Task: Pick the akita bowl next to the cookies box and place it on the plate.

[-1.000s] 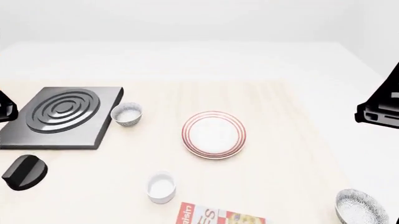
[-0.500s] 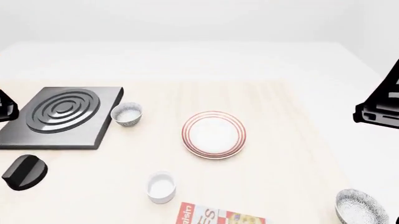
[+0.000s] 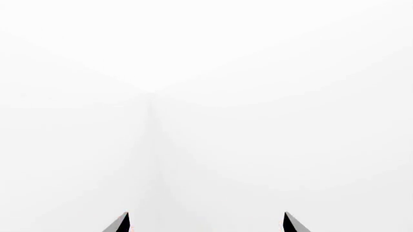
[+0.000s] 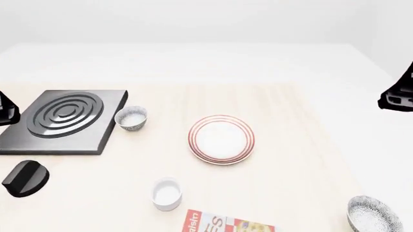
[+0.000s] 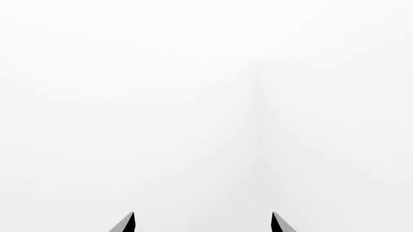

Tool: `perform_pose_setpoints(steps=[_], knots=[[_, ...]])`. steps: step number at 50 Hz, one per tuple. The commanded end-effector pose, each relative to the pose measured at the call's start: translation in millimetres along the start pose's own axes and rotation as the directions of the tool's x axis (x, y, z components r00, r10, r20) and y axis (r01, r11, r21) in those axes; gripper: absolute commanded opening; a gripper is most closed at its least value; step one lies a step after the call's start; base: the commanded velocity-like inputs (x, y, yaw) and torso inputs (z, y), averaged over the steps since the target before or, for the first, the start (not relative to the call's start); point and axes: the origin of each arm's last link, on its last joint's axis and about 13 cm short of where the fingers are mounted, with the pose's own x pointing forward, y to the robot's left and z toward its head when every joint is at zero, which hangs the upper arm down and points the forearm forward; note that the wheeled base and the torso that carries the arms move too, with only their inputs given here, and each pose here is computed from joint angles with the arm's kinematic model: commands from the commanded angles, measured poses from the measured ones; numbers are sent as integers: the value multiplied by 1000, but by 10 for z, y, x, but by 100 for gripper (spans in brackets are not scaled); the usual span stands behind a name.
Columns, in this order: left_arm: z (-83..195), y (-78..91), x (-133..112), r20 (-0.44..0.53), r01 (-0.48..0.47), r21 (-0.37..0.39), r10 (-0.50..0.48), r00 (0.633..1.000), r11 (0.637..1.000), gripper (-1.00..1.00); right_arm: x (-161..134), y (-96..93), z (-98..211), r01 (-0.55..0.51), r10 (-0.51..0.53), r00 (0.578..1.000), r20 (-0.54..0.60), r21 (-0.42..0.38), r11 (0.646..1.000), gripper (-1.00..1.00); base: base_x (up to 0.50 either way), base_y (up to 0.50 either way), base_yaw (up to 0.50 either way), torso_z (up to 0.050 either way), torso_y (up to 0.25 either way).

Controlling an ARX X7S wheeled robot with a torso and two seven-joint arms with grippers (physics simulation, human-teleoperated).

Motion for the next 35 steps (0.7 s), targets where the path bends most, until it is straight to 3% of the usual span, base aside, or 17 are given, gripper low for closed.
perform_pose_setpoints(steps=[1,8,12,18,22,23,27,28,30,32,33,34,35], knots=[[-7,-6,-7,-2,2,1,-2,1000,1000,100,146,-116,79,-47,40,962,-271,-20,999,100,0,0,0,0,0],[0,-5,-5,-2,4,2,-4,1000,1000,100,165,-100,8,-119,92,871,-482,-25,993,100,0,0,0,0,0],[-2,-1,-8,-4,3,3,-3,1000,1000,100,180,-112,45,-188,112,843,-526,-94,978,100,0,0,0,0,0],[20,1,-11,2,5,3,-5,1000,1000,100,142,-119,140,-268,107,733,-672,-141,953,100,0,0,0,0,0],[27,3,-13,4,6,3,-6,1000,1000,100,47,-142,110,-272,91,672,-735,-131,953,100,0,0,0,0,0],[33,8,-12,6,5,1,-5,1000,1000,100,17,-158,79,-286,72,611,-788,-135,949,100,0,0,0,0,0],[27,13,-8,5,2,4,-2,1000,1000,100,11,-167,49,-268,64,571,-818,-112,957,100,0,0,0,0,0],[33,14,-7,6,2,6,-2,1000,1000,100,-8,-181,12,-283,48,496,-867,-109,953,100,0,0,0,0,0],[36,17,-8,7,1,6,-1,1000,1000,100,-39,-177,-5,-308,87,446,-891,-62,949,100,0,0,0,0,0],[35,18,-7,6,0,6,0,1000,1000,100,-53,-189,-14,-305,71,428,-901,-70,950,100,0,0,0,0,0],[31,15,-9,6,0,7,0,1000,1000,100,-67,-201,-26,-287,72,370,-926,-41,957,100,0,0,0,0,0],[33,12,-8,7,1,6,-1,1000,1000,100,-72,-202,-25,-293,59,368,-928,-55,954,100,0,0,0,0,0],[32,8,-8,7,4,8,-4,1000,1000,100,-87,-209,-31,-307,76,336,-939,-33,951,100,0,0,0,0,0]])
